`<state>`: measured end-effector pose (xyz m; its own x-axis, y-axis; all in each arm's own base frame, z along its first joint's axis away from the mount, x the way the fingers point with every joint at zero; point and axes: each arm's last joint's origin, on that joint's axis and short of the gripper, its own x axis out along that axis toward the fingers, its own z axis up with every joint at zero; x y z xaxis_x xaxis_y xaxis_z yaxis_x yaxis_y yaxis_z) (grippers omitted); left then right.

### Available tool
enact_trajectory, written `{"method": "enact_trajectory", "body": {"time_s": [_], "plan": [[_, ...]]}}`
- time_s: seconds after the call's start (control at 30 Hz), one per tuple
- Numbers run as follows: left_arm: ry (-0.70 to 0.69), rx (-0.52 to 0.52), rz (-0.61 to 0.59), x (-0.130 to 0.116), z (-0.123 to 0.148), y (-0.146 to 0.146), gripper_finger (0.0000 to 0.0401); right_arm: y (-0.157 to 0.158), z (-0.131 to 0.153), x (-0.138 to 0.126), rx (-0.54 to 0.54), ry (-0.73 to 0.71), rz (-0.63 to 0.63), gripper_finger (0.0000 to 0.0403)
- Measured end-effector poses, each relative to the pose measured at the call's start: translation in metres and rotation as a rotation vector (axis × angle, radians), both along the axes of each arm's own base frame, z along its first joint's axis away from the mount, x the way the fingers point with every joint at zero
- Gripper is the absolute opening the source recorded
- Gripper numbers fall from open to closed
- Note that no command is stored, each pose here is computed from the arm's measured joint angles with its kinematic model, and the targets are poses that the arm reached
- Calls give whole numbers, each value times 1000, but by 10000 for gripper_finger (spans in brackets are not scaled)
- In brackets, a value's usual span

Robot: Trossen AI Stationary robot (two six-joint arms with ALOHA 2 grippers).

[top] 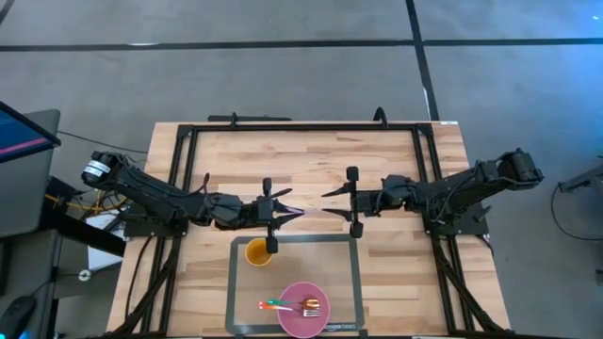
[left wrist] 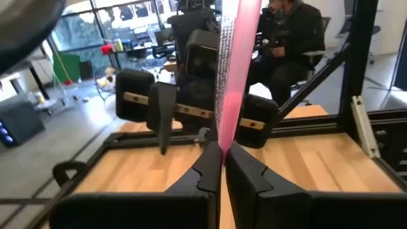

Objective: Pick & Place Utensil
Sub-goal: Put the pink straw into the yellow cup on the transparent mat

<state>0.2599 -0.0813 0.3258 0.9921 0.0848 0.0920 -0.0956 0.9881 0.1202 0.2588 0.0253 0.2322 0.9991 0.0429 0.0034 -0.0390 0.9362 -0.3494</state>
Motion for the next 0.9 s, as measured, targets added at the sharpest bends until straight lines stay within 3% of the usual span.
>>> {"method": "enact_trajectory", "body": {"time_s": [0.13,0.4,0.53,0.73,0.9], "plan": [[-1,-22,-15,-3,1,-7,10,0,-2,0,-2,25,0,169],[72,-136,139,-39,11,-4,9,0,-6,0,17,60,0,176],[85,-287,91,-61,18,-1,11,0,-6,0,36,62,-1,176],[178,-415,4,-86,18,4,9,0,-9,0,35,92,-2,178],[175,-505,-103,-97,24,4,12,0,-10,0,34,102,-2,175]]}}
